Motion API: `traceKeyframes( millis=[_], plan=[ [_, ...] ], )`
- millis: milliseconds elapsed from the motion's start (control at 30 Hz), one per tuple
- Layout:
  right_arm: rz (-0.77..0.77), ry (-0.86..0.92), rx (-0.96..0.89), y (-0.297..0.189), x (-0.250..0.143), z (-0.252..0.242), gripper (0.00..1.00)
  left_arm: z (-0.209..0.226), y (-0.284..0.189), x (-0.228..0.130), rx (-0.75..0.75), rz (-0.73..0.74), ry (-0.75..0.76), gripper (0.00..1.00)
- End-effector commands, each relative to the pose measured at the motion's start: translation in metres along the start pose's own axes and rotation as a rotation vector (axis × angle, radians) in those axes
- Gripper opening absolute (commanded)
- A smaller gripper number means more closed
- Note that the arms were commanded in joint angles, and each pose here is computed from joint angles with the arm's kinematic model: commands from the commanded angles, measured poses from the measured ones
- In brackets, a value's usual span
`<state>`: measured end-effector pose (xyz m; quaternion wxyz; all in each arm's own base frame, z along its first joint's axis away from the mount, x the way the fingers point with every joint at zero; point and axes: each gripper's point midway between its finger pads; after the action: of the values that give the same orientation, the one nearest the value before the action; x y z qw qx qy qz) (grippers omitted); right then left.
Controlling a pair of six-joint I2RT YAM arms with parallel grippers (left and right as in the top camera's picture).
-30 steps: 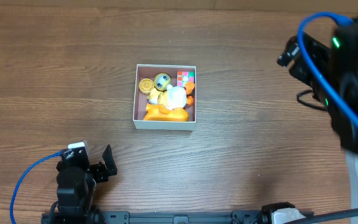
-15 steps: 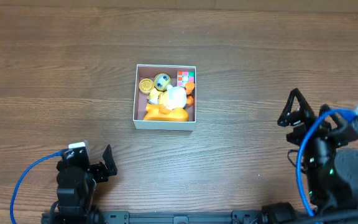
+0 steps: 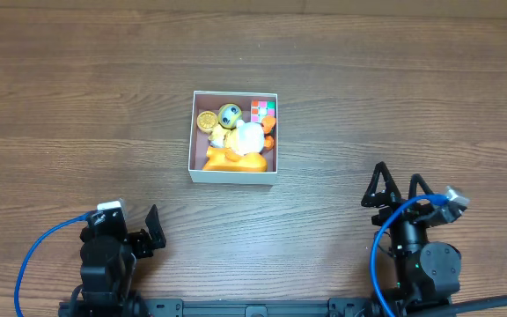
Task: Pack container
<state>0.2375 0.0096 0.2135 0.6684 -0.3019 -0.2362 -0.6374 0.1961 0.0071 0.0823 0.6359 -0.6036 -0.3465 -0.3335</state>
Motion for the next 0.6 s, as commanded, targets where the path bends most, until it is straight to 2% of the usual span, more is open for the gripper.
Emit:
traceKeyframes(
  millis=[0,200,567],
  plan=[
    [0.011,0.002,-0.013,0.002,-0.015,-0.016,1.0,-0.002,0.001,-0.001,-0.011,-0.003,0.01,1.0],
    [0.027,-0.116,-0.024,0.001,-0.02,-0.021,1.0,-0.002,0.001,-0.001,-0.011,-0.004,0.011,1.0],
    [0.104,-0.125,-0.029,0.004,-0.05,-0.039,1.0,-0.002,0.001,-0.001,-0.011,-0.004,0.01,1.0]
  ],
)
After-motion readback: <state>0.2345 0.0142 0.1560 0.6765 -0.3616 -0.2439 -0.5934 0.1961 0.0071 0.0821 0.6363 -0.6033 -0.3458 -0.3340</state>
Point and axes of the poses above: each gripper's point midway between its finger pads, its own y axis out along the fingers, its own z axis along the line the jaws close on, x = y × z, and after that the axes turned 13 degrees about y, right-handed
